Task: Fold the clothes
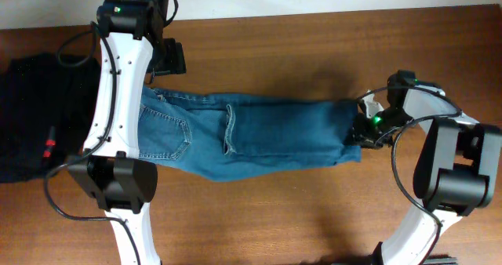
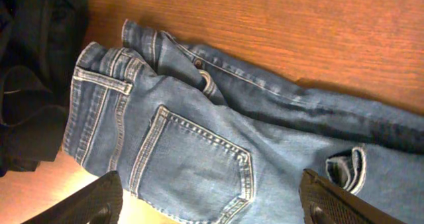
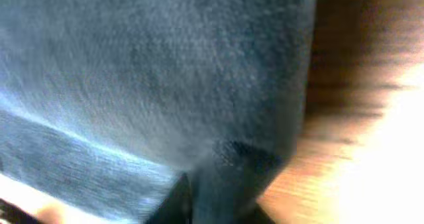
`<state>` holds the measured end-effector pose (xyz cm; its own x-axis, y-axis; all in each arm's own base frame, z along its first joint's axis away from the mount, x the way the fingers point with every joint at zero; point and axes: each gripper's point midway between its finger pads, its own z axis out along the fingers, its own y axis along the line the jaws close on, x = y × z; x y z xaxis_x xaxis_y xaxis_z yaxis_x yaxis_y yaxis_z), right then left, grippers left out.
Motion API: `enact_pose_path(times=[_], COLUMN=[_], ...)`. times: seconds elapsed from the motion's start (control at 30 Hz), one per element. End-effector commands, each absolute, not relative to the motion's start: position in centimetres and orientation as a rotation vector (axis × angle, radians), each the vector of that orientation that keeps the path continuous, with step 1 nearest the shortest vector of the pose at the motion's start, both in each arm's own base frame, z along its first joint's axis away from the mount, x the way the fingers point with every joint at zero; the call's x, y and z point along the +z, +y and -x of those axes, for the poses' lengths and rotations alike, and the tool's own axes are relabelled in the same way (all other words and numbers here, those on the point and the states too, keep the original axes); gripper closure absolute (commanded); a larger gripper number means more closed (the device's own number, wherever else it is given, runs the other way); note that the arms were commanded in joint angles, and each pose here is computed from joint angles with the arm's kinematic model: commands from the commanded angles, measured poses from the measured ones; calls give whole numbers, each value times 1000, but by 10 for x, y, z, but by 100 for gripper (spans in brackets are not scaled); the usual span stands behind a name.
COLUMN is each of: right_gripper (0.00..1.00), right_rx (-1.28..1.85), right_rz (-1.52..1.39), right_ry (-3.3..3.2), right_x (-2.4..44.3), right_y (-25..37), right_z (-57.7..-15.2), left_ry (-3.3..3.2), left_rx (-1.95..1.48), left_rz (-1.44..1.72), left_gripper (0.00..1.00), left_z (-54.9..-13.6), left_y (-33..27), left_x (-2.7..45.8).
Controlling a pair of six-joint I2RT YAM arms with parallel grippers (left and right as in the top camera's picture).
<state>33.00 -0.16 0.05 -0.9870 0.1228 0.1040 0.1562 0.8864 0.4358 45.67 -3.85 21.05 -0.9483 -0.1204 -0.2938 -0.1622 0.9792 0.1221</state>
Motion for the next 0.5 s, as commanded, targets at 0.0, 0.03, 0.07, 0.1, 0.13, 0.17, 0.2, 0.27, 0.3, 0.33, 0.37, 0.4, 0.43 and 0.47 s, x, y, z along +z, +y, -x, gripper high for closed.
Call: enact_pose_path(times=[0.0,0.03,0.07,0.1,0.13,0.17,0.2,0.27,0.3,0.33,0.37,0.4,0.43,0.47], right_gripper=[96,96,96,96,96,96,96,96,96,96,96,96,96,96], right_rx=[-707,-708,-708,-709,-720,-734,-747,-763,-764,-764,-761,-737,-689,-644], right_rz=[211,211,211,214,224,237,254,303,329,357,386,416,445,475], right_ry=[-2931,-2941,-2952,-2962,-2971,-2979,-2984,-2993,-2999,-3004,-3012,-3022,-3039,-3057], right_x=[-13,-12,-10,-7,-3,3,9,26,36,46,58,69,82,93], right_y=[4,2,1,-1,-4,-7,-11,-24,-31,-40,-49,-61,-75,-88], right_z=[-322,-325,-329,-333,-338,-342,-347,-356,-359,-363,-366,-368,-370,-372], left_ry=[2834,2833,2833,2833,2833,2833,2833,2834,2834,2834,2834,2834,2834,2833], left_rx=[206,206,206,206,206,206,206,206,206,206,206,206,206,205], left_rz=[226,226,226,226,226,226,226,226,226,226,226,226,226,226], left_gripper=[15,15,15,15,15,16,15,15,15,15,15,15,15,15], left_z=[-458,-459,-459,-459,-459,-459,-459,-458,-458,-458,-458,-458,-458,-459], left_y=[-37,-37,-37,-37,-37,-37,-37,-37,-37,-37,-37,-37,-37,-37], left_x=[209,209,209,209,209,209,209,209,209,209,209,209,209,209])
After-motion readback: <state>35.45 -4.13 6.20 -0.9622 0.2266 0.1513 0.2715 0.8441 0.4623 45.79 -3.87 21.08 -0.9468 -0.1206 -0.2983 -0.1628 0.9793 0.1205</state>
